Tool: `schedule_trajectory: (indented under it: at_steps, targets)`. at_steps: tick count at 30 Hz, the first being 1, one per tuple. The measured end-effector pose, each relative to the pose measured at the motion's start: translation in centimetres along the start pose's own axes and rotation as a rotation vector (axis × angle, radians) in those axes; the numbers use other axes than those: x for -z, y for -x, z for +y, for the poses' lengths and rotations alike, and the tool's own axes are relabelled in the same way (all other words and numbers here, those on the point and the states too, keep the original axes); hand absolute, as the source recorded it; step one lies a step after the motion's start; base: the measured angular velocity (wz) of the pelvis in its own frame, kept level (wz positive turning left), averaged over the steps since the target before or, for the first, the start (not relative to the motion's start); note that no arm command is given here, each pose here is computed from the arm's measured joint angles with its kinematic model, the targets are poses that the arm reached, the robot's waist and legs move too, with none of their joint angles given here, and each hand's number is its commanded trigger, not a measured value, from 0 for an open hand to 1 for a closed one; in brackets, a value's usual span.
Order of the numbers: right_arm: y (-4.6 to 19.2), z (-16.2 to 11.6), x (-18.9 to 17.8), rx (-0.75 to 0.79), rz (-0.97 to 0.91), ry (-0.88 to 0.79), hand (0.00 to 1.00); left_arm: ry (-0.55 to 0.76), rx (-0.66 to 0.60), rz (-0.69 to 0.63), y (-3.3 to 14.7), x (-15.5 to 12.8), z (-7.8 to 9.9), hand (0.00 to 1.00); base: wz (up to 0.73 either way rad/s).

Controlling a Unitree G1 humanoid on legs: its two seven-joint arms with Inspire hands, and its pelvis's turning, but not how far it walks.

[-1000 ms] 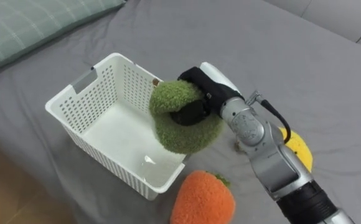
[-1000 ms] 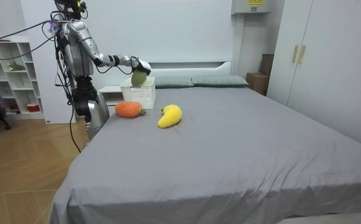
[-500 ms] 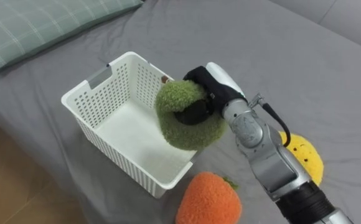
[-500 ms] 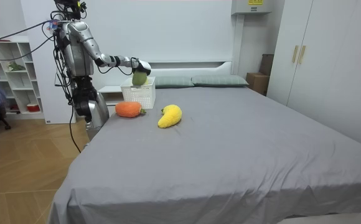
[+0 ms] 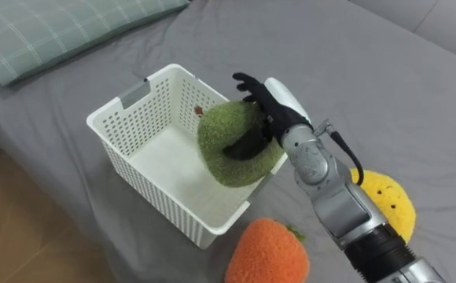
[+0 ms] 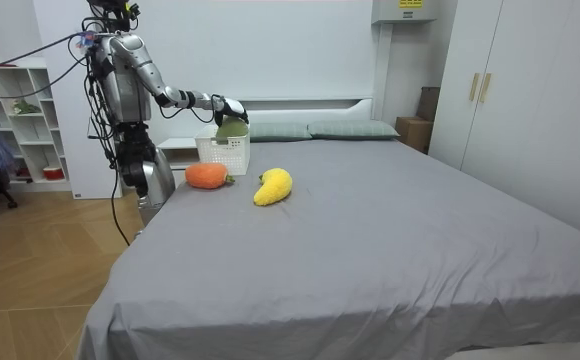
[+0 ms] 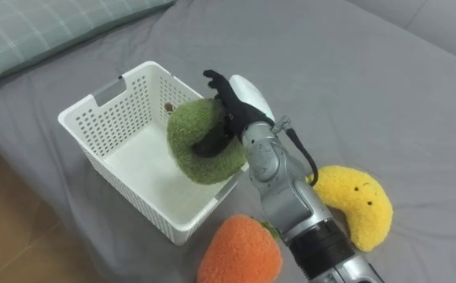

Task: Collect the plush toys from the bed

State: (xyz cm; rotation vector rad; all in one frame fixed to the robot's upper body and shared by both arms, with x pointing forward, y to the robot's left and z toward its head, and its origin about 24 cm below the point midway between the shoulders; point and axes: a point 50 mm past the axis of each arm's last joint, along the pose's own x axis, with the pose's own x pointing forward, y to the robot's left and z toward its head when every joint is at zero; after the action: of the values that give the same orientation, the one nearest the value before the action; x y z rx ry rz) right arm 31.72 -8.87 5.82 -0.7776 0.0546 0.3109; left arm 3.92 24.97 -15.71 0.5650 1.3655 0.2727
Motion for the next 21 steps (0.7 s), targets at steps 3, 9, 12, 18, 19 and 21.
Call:
schedule_trajectory:
  at_steps: [3, 9, 12, 18, 19, 21]
  targets:
    - [0.0, 0.0, -0.1, 0.005, -0.011, 0.000, 0.00, 0.000, 0.000, -0.001, 0.0, 0.0, 0.0, 0.00, 0.00]
    - [0.0, -0.1, -0.3, 0.018, -0.027, 0.000, 0.00, 0.001, 0.000, -0.002, 0.0, 0.0, 0.0, 0.00, 0.00]
    - [0.0, -0.2, -0.4, 0.022, -0.032, -0.001, 0.00, 0.001, 0.005, -0.003, 0.0, -0.1, 0.0, 0.00, 0.00]
    - [-0.2, -1.0, -1.2, 0.053, -0.068, -0.019, 0.00, 0.002, 0.006, 0.000, 0.0, 0.0, 0.0, 0.00, 0.00]
    - [-0.2, -1.1, -1.3, 0.058, -0.074, -0.031, 0.00, 0.005, 0.005, -0.003, 0.0, -0.2, 0.0, 0.00, 0.00]
    - [-0.1, -2.1, -1.4, 0.100, -0.100, -0.090, 0.00, 0.004, 0.006, 0.000, -0.1, -0.3, 0.0, 0.00, 0.00]
